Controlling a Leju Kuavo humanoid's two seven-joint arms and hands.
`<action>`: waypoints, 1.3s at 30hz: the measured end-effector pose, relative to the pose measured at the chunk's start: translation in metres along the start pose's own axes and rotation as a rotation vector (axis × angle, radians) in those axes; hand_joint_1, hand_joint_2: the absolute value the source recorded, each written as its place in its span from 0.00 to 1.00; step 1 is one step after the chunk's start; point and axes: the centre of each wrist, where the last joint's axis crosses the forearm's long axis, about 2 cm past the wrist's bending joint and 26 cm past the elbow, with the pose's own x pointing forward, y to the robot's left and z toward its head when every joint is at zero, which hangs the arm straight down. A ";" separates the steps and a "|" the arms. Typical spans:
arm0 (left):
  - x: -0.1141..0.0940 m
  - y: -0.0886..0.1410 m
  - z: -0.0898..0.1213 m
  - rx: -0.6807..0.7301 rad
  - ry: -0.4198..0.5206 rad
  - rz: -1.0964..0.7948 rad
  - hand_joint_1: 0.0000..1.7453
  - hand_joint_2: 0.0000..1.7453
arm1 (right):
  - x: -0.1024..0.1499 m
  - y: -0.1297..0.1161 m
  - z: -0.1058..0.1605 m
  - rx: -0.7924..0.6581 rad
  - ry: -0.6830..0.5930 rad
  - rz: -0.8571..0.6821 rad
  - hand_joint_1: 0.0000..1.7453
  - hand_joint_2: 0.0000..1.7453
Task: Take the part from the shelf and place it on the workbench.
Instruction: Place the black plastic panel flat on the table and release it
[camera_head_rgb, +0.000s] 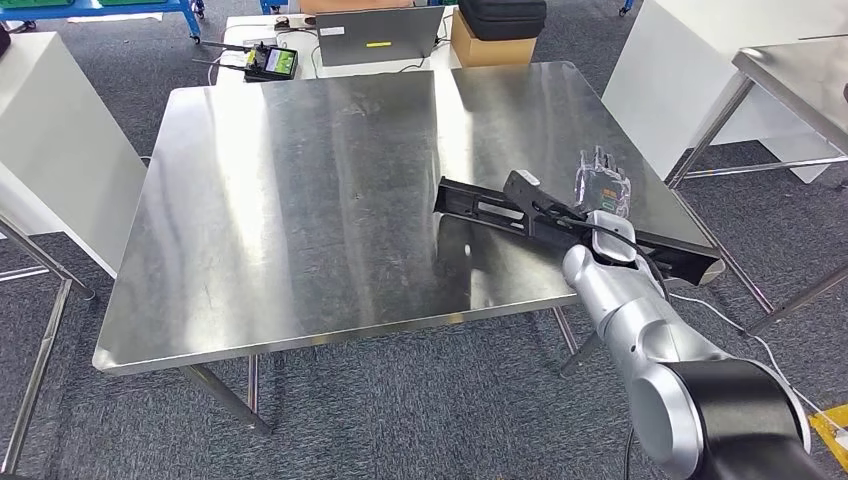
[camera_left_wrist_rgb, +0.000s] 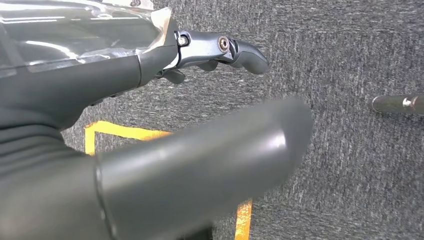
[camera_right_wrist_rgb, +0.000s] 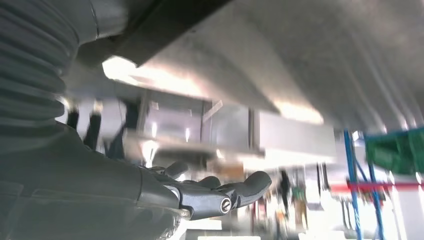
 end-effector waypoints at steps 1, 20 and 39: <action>0.000 0.000 0.000 0.000 0.000 0.000 0.00 0.00 | 0.001 -0.001 0.000 0.011 0.001 -0.009 0.00 1.00; 0.000 0.000 0.000 0.005 -0.023 0.006 0.00 0.00 | 0.011 -0.021 -0.008 -0.009 0.072 -0.003 0.00 1.00; -0.009 0.006 0.003 0.023 -0.020 -0.010 0.00 0.00 | -0.006 -0.019 -0.005 -0.377 0.007 -0.042 0.00 1.00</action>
